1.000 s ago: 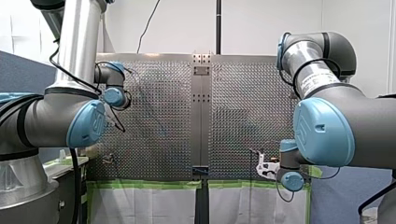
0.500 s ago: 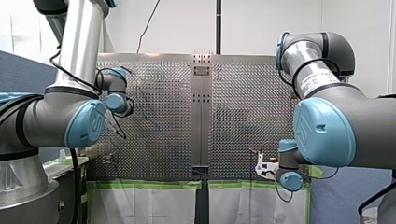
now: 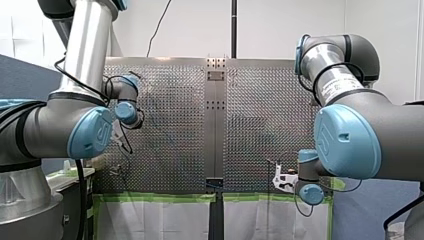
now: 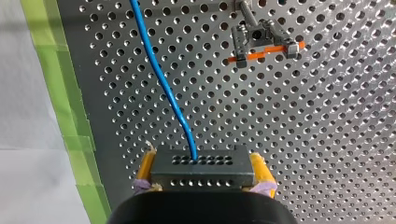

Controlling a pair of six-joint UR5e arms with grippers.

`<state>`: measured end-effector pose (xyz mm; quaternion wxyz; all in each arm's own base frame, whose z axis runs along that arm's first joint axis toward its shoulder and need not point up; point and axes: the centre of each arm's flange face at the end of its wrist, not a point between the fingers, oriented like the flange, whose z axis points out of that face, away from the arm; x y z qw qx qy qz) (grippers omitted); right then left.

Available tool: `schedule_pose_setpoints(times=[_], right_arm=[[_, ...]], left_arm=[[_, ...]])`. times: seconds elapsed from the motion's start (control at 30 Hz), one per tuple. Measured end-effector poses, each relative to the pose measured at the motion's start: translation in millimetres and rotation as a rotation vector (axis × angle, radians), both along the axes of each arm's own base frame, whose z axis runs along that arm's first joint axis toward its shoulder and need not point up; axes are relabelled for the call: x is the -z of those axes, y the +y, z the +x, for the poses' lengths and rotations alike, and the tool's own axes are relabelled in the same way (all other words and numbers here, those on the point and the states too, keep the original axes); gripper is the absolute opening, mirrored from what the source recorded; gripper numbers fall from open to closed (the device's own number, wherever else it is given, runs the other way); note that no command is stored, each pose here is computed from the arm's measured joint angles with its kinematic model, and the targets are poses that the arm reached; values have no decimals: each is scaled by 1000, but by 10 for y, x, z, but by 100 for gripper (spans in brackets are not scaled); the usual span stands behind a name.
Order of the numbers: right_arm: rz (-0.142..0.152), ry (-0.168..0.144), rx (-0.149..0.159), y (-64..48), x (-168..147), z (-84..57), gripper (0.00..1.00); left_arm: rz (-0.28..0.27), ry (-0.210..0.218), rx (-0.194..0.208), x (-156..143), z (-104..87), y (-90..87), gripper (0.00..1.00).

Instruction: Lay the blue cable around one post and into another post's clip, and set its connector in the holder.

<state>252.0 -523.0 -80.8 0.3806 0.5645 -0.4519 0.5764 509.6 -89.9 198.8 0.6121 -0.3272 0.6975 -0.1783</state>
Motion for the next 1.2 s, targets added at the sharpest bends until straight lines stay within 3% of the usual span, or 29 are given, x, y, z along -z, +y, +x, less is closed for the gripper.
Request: schedule_pose_setpoints(times=[0.2,0.6,0.87,1.07,1.2], right_arm=[[-4,-3,0,-5,-7,1,0],[-7,-4,-1,-15,-11,10,0],[-5,-6,-4,-17,-12,27,0],[-5,-4,-5,-14,-13,35,0],[-5,-4,-6,-14,-13,37,0]], left_arm=[[55,43,21,-97,-193,-94,99],[144,135,21,-158,-661,-95,99],[161,138,43,-380,-789,-129,99],[171,112,53,-674,-808,-143,99],[192,85,36,-922,-795,-128,99]])
